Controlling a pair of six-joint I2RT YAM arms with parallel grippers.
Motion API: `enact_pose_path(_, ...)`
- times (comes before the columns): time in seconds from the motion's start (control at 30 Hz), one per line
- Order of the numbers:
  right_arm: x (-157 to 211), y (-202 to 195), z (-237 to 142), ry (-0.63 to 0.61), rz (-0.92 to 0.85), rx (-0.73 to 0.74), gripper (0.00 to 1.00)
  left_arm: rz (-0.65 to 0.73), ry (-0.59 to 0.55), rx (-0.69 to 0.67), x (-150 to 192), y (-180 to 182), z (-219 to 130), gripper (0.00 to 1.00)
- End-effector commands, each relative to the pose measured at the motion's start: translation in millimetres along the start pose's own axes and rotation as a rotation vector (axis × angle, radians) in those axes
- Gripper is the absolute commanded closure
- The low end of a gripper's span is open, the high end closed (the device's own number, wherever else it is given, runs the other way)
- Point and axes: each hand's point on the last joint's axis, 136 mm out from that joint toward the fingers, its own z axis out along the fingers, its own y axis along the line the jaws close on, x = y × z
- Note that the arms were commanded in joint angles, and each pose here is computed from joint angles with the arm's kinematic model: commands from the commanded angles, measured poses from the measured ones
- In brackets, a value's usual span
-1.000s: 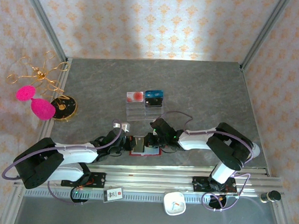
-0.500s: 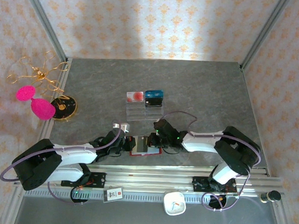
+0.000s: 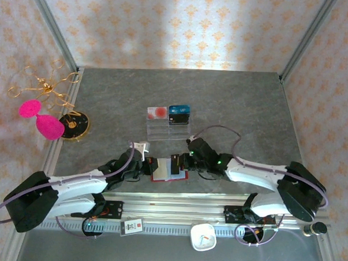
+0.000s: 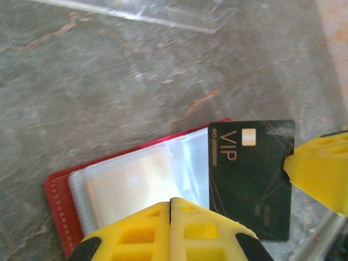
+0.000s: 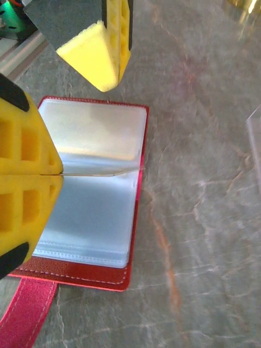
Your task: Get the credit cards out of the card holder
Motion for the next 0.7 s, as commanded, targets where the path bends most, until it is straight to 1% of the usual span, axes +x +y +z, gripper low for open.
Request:
enact_pose_path(0.0,-5.9,0.3,-10.4,-0.004,-0.121,0.026,1.00,0.051,-0.015,0.083,-13.1,-25.6,-6.7,0.87)
enact_pose_path(0.1,-10.5,11.2,-14.6,0.006,-0.172,-0.001,1.00,0.077,-0.032,0.151,-18.5,-40.4,-11.5,0.74)
enact_pose_path(0.17,-9.5,19.1,-13.1,0.046,-0.188,-0.037,1.00,0.079,-0.036,0.194,-19.7,-47.6,-13.5,0.66)
enact_pose_path(0.23,-9.5,24.4,-13.0,0.060,-0.208,-0.056,1.00,0.064,-0.047,0.228,-20.7,-50.2,-15.0,0.62)
enact_pose_path(0.33,-22.5,26.7,-21.8,0.039,-0.267,-0.016,1.00,0.043,-0.067,0.260,-23.1,-50.3,-19.6,0.53)
enact_pose_path(0.43,-44.3,26.4,-31.2,0.000,-0.362,0.074,1.00,0.061,-0.091,0.227,-28.6,-47.6,-24.9,0.45)
enact_pose_path(0.53,-72.5,30.1,-40.0,-0.058,-0.481,0.149,1.00,0.061,-0.133,0.181,-37.9,-42.8,-32.2,0.31)
enact_pose_path(0.6,-92.9,28.3,-42.3,-0.078,-0.541,0.185,1.00,0.060,-0.152,0.153,-43.3,-40.4,-36.7,0.29)
enact_pose_path(0.67,-116.0,29.7,-45.8,-0.112,-0.586,0.189,1.00,0.043,-0.171,0.113,-48.4,-35.1,-40.8,0.26)
